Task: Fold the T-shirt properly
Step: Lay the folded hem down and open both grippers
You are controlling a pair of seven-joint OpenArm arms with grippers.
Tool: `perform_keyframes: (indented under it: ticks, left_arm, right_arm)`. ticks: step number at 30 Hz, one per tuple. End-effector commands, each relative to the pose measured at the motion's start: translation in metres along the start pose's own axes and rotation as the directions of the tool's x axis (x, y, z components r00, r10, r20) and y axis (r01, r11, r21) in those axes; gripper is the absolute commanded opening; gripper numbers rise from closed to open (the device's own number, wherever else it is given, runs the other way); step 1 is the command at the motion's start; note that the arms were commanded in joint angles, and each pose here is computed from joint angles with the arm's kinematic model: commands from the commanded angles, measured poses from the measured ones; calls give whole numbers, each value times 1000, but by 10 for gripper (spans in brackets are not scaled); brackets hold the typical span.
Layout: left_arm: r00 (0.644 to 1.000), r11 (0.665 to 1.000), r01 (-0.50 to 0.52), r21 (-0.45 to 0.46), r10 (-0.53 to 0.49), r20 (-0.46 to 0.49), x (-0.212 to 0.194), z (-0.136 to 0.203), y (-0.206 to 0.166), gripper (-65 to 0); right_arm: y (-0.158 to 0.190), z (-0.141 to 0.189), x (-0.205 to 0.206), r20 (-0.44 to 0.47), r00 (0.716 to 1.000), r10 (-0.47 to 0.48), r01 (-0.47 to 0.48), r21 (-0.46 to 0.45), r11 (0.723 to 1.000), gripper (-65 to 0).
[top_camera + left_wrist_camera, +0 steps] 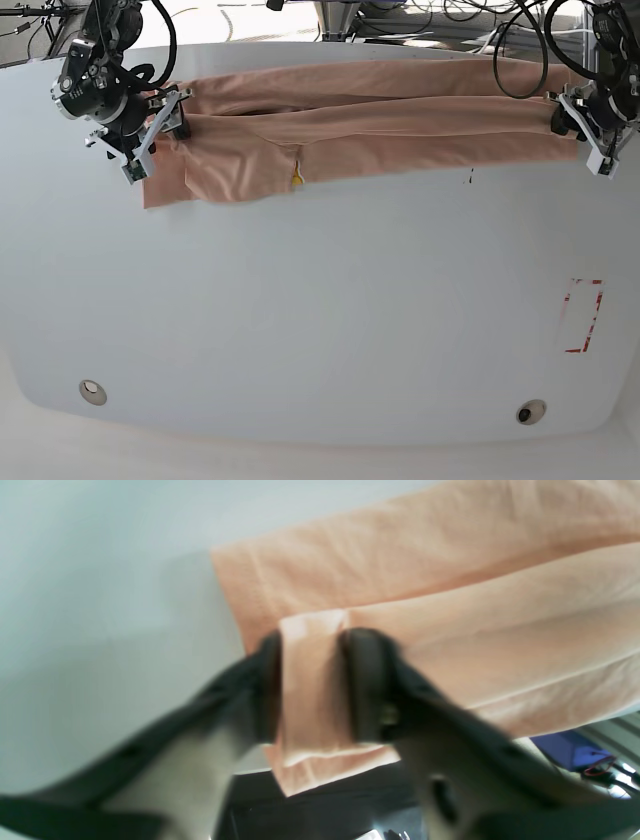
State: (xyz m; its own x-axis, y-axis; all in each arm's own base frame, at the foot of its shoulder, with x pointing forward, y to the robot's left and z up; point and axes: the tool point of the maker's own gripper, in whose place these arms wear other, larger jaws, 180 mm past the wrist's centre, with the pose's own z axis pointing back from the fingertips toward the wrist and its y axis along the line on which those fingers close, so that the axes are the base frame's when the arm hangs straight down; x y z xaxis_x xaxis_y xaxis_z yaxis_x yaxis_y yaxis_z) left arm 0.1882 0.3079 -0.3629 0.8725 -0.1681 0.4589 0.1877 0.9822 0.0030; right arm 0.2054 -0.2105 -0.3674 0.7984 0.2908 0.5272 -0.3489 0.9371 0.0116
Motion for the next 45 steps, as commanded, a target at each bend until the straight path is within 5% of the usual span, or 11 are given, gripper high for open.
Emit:
perform_keyframes:
  ticks: [1,13,21,24,30,35,45]
  left_arm:
    - [999,1000,27,4,-27,36,13,5,0,-271]
    - [985,996,85,-34,-79,151,45,22,-20,-267]
    - [997,997,19,-72,-14,78,17,4,-26,-269]
    - [1000,999,-11,-53,12,23,0,-5,-19,-335]
    - [995,997,-70,-39,67,-78,-31,-20,-8,-519]
    - [991,994,-97,-50,92,-92,-35,-27,-6,-528]
    - [994,993,7,-122,-20,-106,-3,-56,-29,-528]
  right_arm:
    - [-4,11,15,69,998,2,-1,-11,1000,-163]
    - [-5,32,61,303,947,-110,81,108,991,-241]
    - [11,18,54,292,937,-191,146,170,975,-526]
    - [20,14,46,268,943,-197,148,192,970,-620]
    - [29,5,37,221,961,-165,126,179,976,-623]
    - [31,-14,19,141,983,-117,98,135,986,-623]
    - [13,-36,-8,58,992,-110,105,80,991,-623]
